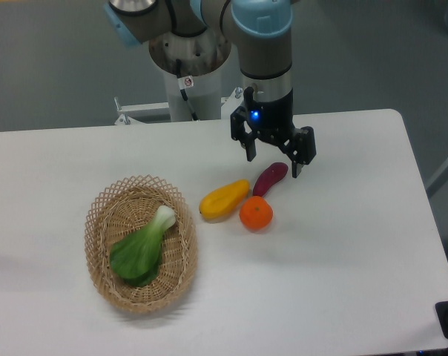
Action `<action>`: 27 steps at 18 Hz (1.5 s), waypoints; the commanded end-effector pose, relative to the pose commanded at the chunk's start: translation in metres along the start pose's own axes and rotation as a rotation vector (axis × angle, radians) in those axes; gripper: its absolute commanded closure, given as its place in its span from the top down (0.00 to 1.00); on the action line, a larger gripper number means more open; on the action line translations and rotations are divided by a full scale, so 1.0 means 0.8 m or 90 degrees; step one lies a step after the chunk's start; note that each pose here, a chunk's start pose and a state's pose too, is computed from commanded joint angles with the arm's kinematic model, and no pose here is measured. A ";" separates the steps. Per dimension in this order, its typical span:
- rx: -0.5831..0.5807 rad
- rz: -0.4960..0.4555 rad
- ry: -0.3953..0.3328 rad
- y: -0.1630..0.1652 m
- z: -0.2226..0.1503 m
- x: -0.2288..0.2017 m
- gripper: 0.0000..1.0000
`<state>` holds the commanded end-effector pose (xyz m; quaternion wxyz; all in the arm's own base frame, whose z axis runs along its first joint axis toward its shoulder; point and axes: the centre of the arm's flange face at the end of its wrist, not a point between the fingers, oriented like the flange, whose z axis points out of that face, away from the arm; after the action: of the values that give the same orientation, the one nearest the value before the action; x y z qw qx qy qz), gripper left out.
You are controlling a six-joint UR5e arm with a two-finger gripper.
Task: Pick up the green vegetable from the basket
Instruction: 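Move the open gripper over the wicker basket toward the bok choy, then lower the gripper onto the bok choy stem in the basket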
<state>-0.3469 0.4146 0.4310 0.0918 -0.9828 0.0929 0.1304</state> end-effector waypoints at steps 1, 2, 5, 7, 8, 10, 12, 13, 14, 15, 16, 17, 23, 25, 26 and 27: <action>-0.001 0.001 0.001 0.000 0.001 0.001 1.00; -0.003 0.002 -0.001 0.000 0.000 0.002 1.00; 0.002 0.008 -0.001 -0.007 -0.003 0.008 1.00; 0.003 0.020 0.005 -0.018 0.000 0.021 1.00; 0.009 0.015 0.010 -0.024 0.003 0.031 1.00; 0.008 -0.015 0.022 -0.036 0.016 0.051 1.00; 0.020 -0.069 0.017 -0.059 0.021 0.069 1.00; 0.028 -0.118 0.015 -0.072 0.027 0.076 1.00; 0.034 -0.153 0.017 -0.087 0.034 0.087 1.00; 0.038 -0.170 0.020 -0.101 0.039 0.098 1.00; 0.042 -0.176 0.023 -0.112 0.046 0.106 1.00; 0.042 -0.170 0.028 -0.123 0.054 0.115 1.00; -0.002 -0.094 0.089 -0.168 0.125 0.193 1.00; -0.015 -0.075 0.104 -0.167 0.149 0.202 1.00; -0.017 -0.050 0.110 -0.172 0.155 0.210 1.00; -0.020 -0.023 0.117 -0.173 0.161 0.219 1.00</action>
<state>-0.1831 0.5468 0.2824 0.0699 -0.9935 0.0808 0.0397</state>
